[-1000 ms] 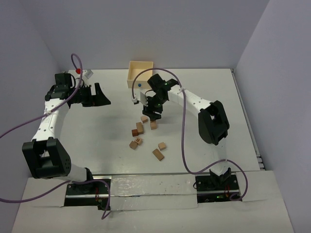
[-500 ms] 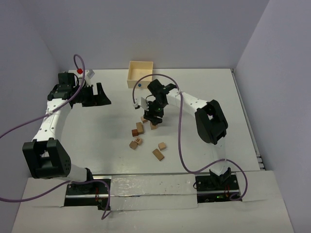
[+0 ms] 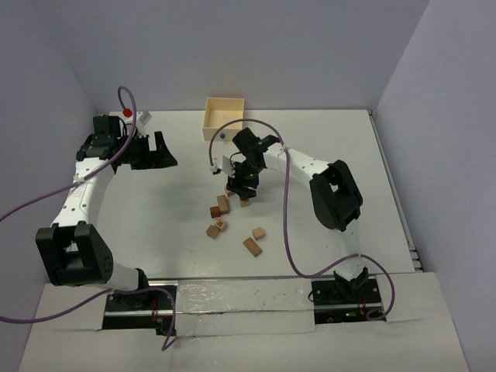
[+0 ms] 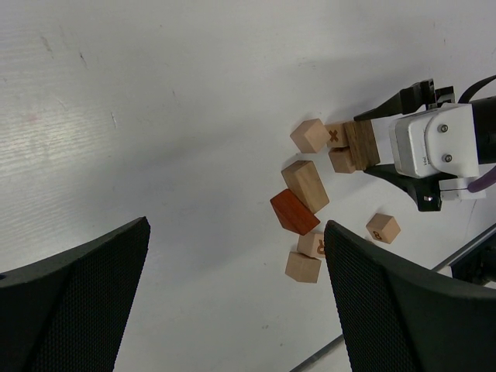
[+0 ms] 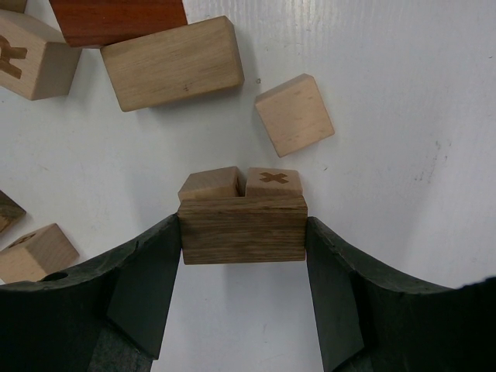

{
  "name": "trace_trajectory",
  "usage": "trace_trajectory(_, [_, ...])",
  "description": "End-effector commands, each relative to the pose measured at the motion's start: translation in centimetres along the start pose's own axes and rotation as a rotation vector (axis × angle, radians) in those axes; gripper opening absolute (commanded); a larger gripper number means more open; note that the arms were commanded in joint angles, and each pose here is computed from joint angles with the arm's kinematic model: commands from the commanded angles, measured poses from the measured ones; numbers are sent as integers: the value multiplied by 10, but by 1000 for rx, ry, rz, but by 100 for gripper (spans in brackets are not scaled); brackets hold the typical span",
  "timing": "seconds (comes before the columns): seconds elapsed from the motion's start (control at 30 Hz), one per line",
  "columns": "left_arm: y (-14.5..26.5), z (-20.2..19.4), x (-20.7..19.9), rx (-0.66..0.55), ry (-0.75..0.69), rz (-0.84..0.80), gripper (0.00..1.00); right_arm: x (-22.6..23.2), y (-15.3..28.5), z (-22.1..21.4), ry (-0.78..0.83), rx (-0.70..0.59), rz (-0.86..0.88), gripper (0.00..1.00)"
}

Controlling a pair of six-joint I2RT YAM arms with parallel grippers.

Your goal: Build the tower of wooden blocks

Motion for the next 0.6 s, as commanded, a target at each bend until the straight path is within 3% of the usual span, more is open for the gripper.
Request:
trace_trajectory(0.0, [8,12,-9,-72,-43,-7,99,0,-6,3,5,-5,-3,27])
trace_trajectory(0.57, [7,11,-9,-70,-39,-10,99,0,-10,0,-11,4,-3,36])
Point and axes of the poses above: each gripper's point midway between its finger pads, its own y axis back along the fingers, its own x axis along the line the jaws close on, z = x × y, the point moved 8 cm from there along y, back along the fingers, and after that the axes turned 8 degrees about y, right-handed, at the moved point
